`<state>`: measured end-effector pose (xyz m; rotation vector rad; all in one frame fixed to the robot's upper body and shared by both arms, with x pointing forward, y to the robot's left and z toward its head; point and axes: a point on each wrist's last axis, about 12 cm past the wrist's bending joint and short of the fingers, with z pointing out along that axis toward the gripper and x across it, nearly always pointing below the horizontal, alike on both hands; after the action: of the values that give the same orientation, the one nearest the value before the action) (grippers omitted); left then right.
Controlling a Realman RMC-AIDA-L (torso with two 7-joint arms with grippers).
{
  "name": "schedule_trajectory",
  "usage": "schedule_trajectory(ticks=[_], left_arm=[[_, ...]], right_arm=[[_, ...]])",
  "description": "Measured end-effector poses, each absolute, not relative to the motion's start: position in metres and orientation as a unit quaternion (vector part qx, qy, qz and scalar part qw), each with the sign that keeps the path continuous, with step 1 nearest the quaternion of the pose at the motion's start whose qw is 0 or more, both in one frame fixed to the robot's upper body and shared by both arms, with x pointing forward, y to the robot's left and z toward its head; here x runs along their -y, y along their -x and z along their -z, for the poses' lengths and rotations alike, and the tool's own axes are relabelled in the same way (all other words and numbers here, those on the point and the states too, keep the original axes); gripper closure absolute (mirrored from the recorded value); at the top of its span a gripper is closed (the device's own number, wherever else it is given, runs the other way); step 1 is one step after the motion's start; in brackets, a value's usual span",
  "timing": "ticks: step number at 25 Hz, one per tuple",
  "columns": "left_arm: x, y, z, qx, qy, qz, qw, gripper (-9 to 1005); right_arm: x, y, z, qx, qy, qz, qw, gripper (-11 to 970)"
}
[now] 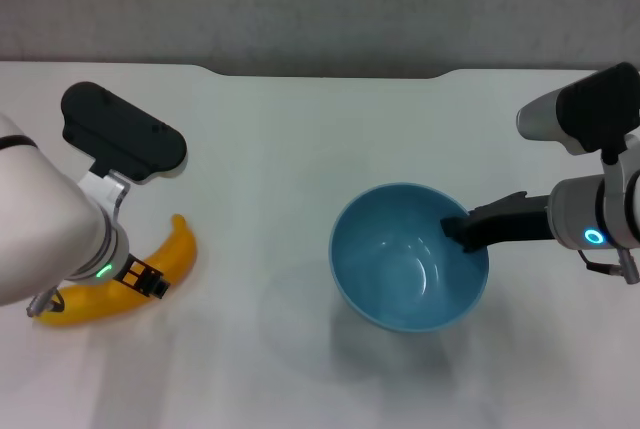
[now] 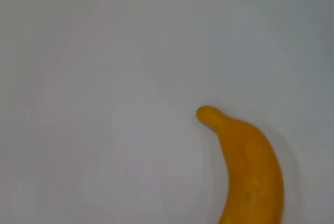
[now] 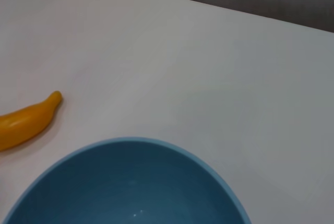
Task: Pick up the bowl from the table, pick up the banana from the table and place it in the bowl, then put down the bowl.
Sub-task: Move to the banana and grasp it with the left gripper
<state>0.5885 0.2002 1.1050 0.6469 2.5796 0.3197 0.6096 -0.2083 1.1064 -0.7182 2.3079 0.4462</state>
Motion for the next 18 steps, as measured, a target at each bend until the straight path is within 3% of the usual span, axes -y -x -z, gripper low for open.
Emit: schedule_trajectory(ticks=[18], left_arm=[[-0.183,-0.598,-1.087,-0.929,-0.259,-0.131,0.230,228]], right_arm=[[0.202,-0.610,-1.112,-0.879,0.288,-0.173,0.338,920]])
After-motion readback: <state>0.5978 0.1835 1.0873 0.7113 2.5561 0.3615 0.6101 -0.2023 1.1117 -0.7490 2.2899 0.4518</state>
